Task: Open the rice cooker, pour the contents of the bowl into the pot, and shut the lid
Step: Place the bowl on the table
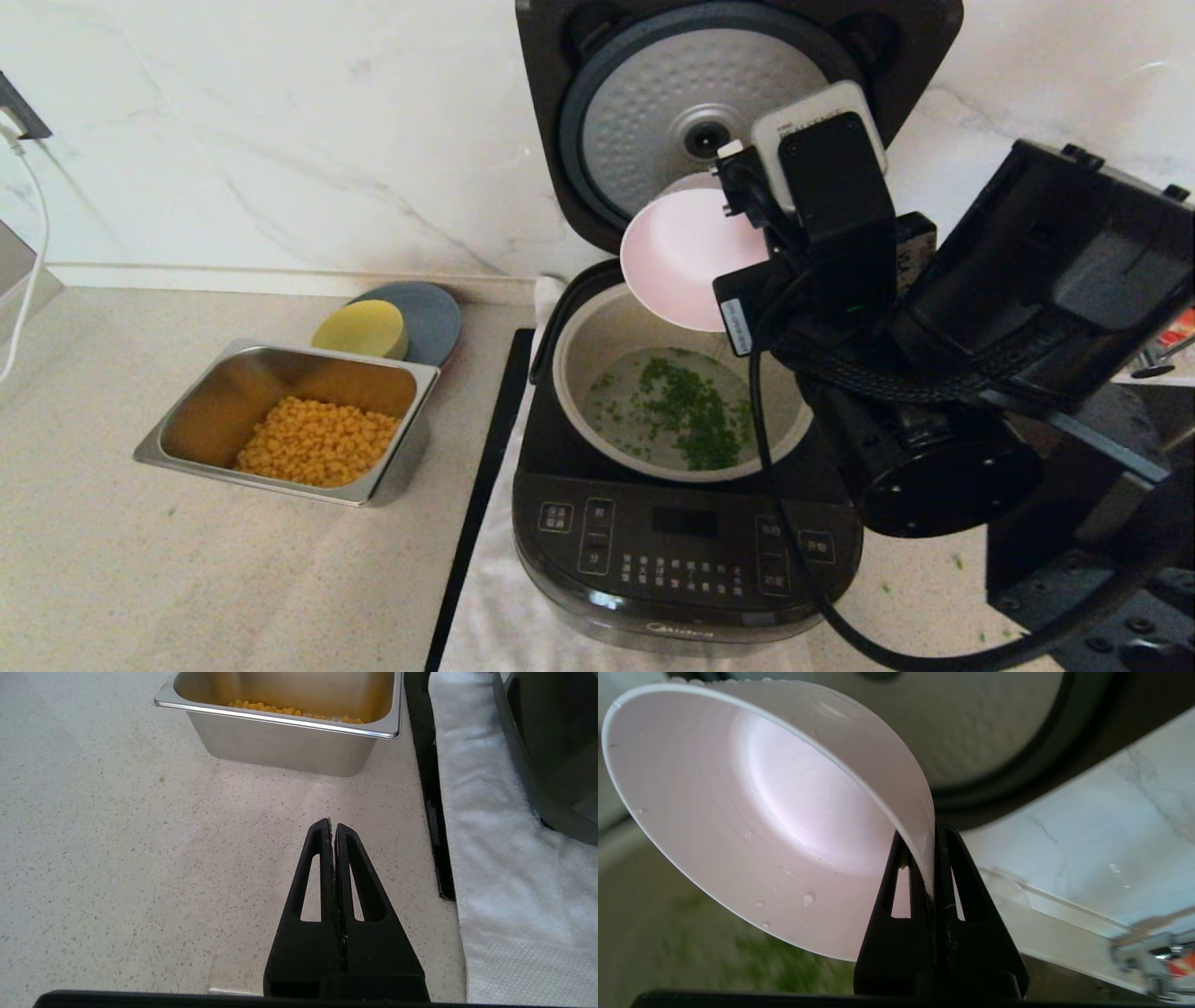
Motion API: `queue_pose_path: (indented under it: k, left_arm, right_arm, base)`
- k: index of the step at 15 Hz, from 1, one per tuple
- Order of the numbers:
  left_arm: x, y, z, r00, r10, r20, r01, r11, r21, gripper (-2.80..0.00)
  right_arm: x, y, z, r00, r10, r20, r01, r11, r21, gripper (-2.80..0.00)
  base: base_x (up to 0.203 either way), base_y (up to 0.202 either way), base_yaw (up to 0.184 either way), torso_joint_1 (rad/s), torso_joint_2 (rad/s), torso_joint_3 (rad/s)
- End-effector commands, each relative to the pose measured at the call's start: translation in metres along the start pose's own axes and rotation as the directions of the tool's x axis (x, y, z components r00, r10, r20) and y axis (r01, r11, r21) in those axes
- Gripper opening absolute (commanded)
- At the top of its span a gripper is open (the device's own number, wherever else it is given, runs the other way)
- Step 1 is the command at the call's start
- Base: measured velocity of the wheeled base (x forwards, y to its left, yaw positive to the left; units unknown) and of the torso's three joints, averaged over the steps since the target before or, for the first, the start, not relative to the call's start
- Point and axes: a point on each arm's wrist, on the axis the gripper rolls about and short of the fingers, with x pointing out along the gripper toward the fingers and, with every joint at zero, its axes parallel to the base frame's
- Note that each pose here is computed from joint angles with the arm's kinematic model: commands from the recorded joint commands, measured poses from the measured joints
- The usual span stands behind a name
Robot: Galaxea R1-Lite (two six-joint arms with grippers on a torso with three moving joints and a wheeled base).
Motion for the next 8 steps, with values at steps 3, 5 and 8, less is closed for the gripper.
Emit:
queue_pose_path:
  k: [3,5,8]
  left_arm:
    - [0.000,0.000,-0.002,1.000,0.000,-0.007,0.000,1.000,0.000,-2.80]
    - [0.000,0.000,-0.002,1.000,0.000,-0.007,0.000,1.000,0.000,-2.80]
    - [0.000,0.000,-0.002,1.000,0.000,-0.007,0.000,1.000,0.000,-2.80]
  right_arm:
    - [-0.021,-0.033,0.000,0.997,0.056,-0.062,-0.060,0.996,-0.067,-2.80]
    - [-0.025,-0.046,0.003,0.996,0.063,-0.070,-0.069,0.994,-0.080,-2.80]
    - [-0.031,-0.070,-0.003,0.991,0.070,-0.111,-0.085,0.987,-0.135,-2.80]
  base:
    - [0.000,0.000,0.000,0.000,0.00,0.000]
    - [0.000,0.000,0.000,0.000,0.00,0.000]
    - [0.000,0.000,0.000,0.000,0.00,0.000]
